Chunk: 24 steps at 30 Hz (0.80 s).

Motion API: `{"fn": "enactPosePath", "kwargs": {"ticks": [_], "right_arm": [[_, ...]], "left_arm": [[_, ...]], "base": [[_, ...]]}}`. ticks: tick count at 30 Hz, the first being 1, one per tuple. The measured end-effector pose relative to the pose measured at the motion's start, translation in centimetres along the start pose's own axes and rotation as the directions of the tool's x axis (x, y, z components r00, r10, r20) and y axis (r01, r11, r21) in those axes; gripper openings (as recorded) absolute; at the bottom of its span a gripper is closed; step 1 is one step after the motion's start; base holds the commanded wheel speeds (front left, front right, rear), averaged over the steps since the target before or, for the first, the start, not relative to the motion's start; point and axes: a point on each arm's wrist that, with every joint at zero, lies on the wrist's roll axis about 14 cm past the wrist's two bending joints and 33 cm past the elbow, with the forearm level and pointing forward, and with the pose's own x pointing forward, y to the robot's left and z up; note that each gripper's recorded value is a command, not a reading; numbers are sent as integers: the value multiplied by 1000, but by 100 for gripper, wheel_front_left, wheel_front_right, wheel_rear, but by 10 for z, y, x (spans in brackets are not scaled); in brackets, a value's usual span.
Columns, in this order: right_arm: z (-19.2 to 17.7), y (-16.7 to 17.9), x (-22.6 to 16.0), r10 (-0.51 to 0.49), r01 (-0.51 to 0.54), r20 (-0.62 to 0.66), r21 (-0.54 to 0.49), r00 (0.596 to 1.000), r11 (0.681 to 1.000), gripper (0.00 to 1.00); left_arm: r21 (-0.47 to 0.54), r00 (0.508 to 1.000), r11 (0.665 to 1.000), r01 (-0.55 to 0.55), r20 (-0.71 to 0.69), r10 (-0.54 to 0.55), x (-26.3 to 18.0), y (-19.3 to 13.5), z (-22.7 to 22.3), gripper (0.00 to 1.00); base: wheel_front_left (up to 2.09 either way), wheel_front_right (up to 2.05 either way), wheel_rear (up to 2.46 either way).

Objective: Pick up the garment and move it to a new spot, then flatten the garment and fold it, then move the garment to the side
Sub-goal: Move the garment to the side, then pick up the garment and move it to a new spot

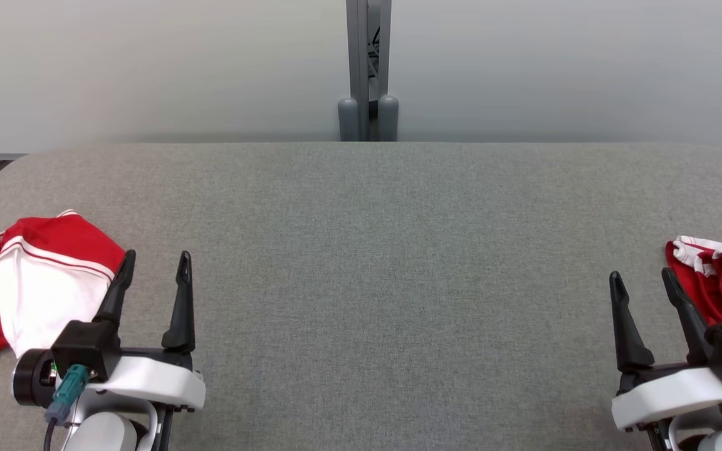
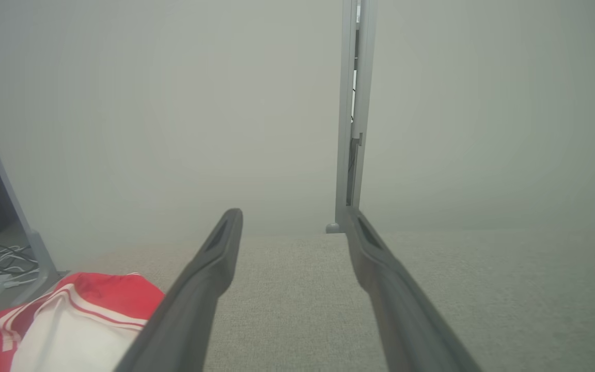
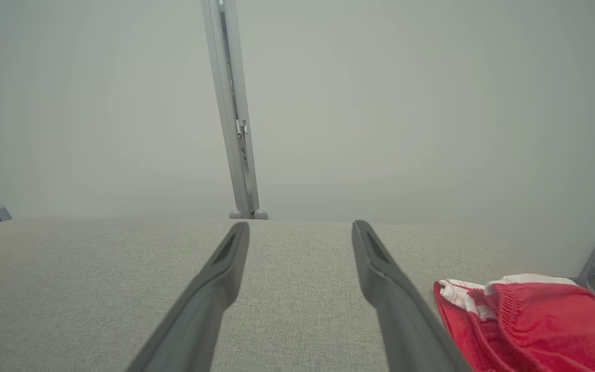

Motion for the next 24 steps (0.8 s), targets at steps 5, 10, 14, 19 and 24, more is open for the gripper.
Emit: {"fn": "enactPosePath", "kwargs": {"ticks": [5,10,14,19,24], "right_arm": [[0,-5,-7,-17,17,-6,3,1000,1000,100],[1,-8,-9,-27,27,-5,5,1000,1000,100],[1,-9,-9,-29,29,-5,9,1000,1000,100],[0,-9,-10,-31,31,-7,11,1000,999,100],[-1,-7,-7,-22,23,-8,14,1000,1000,100]], "left_arm": [[5,999,1000,5,-35,-4,-5,0,-11,100],[6,999,1000,8,-53,-8,-5,0,-18,100],[3,998,1000,4,-58,-4,-5,0,-19,100],[-1,998,1000,5,-62,-5,-6,0,-21,100],[-8,999,1000,-14,-53,13,-6,4,-18,100]], "base": [[0,0,0],[0,0,0],[0,0,0],[0,0,0],[0,0,0]]}}
